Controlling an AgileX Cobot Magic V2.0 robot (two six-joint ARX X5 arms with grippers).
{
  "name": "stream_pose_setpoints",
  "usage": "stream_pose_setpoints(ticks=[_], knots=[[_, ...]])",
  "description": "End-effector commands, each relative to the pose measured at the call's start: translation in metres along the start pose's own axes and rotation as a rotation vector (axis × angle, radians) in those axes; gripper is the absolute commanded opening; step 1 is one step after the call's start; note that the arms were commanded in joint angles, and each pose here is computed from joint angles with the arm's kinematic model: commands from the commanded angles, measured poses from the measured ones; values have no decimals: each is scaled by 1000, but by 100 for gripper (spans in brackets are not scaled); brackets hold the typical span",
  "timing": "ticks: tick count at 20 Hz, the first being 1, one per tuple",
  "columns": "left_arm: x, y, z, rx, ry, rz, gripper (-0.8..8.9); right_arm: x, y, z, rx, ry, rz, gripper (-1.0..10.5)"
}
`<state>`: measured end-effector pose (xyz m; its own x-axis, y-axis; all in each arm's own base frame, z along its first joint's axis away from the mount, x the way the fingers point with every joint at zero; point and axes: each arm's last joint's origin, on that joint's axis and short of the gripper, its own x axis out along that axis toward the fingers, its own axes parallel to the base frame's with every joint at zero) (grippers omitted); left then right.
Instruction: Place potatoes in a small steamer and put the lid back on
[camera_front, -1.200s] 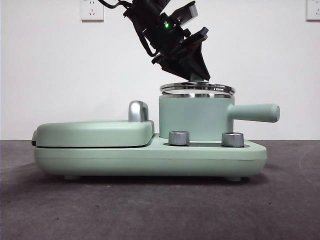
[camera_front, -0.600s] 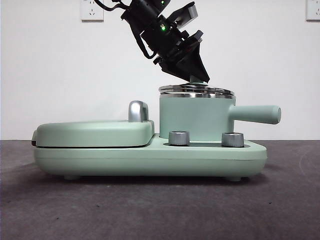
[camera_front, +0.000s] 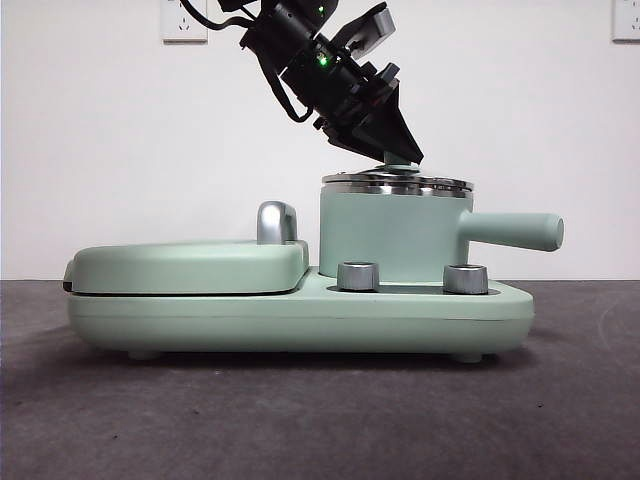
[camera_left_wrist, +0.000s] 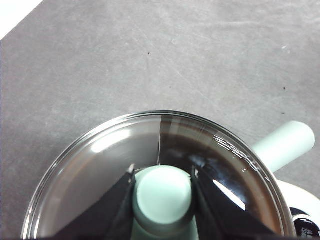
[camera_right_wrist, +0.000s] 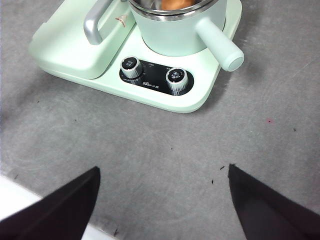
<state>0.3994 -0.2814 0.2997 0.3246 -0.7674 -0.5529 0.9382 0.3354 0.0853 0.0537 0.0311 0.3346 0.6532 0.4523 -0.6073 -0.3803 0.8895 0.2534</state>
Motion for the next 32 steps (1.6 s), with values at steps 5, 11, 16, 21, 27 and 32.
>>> stream_pose_setpoints(ticks=[5,11,16,21,27,32], knots=[[27,2,-12,27,14,-45,15,-1,1,2,25,-11,7,405],[26,10,-22,-2,51,-32,19,-1,1,2,30,-11,10,405],[22,15,-24,-68,51,-20,169,-1,1,2,29,-11,9,405],[9,17,-7,-176,-8,10,537,-1,1,2,29,-11,10,405],[-64,-2,28,-312,10,14,530,-1,1,3,28,-15,10,405],[-133,-43,35,-422,189,-68,530,-1,3,8,18,-68,27,405]])
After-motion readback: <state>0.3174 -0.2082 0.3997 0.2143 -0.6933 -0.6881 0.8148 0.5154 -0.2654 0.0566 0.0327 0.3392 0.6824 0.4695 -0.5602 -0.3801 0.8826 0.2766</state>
